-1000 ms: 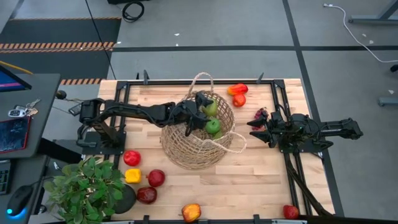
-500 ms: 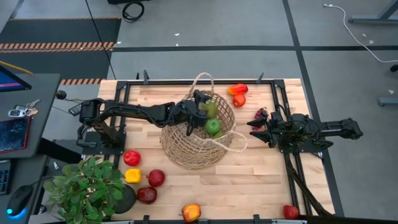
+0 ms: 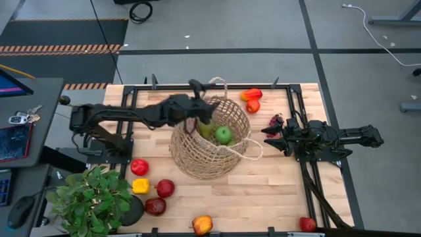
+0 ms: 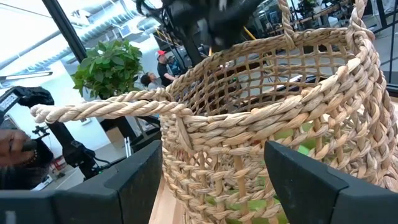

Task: Build produce basket
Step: Put the pomegranate into the basket

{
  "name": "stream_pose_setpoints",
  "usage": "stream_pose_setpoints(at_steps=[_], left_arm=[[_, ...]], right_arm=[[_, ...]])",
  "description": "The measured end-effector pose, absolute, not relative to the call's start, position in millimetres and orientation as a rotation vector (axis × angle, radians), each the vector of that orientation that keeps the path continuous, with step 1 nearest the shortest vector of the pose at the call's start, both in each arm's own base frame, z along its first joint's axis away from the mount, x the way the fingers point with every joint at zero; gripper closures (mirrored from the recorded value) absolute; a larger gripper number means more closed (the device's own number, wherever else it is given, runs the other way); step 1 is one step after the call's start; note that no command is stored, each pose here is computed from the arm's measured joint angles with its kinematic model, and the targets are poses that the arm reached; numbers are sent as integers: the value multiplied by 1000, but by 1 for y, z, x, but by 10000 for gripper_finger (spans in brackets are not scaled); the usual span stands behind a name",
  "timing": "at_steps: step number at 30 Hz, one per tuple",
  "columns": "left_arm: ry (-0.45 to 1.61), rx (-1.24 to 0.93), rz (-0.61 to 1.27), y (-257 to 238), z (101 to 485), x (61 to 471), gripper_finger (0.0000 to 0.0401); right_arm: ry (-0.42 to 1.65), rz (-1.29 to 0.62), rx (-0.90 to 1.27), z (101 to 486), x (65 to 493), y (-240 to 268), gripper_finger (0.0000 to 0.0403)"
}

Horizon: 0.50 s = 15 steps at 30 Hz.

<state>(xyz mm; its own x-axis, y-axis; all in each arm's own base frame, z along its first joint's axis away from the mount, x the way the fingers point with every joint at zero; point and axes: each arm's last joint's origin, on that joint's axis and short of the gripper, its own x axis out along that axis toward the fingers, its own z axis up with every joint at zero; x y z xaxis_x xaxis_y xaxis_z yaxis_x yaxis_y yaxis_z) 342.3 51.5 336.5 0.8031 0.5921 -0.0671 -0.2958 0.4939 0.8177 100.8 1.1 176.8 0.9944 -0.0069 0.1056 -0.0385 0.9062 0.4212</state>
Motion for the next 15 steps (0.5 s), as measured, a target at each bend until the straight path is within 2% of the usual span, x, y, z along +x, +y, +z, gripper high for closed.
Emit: stream_pose_setpoints(at_steps=[6,11,15], left_arm=[[190,760,569,56,373,313,5],[122,677,596,59,395,287,5],[77,580,508,59,406,266,5]], right_arm=[[-106,17,437,177,101,1,118],[-106,17,436,177,101,1,118],[-106,16,437,177,101,1,118]])
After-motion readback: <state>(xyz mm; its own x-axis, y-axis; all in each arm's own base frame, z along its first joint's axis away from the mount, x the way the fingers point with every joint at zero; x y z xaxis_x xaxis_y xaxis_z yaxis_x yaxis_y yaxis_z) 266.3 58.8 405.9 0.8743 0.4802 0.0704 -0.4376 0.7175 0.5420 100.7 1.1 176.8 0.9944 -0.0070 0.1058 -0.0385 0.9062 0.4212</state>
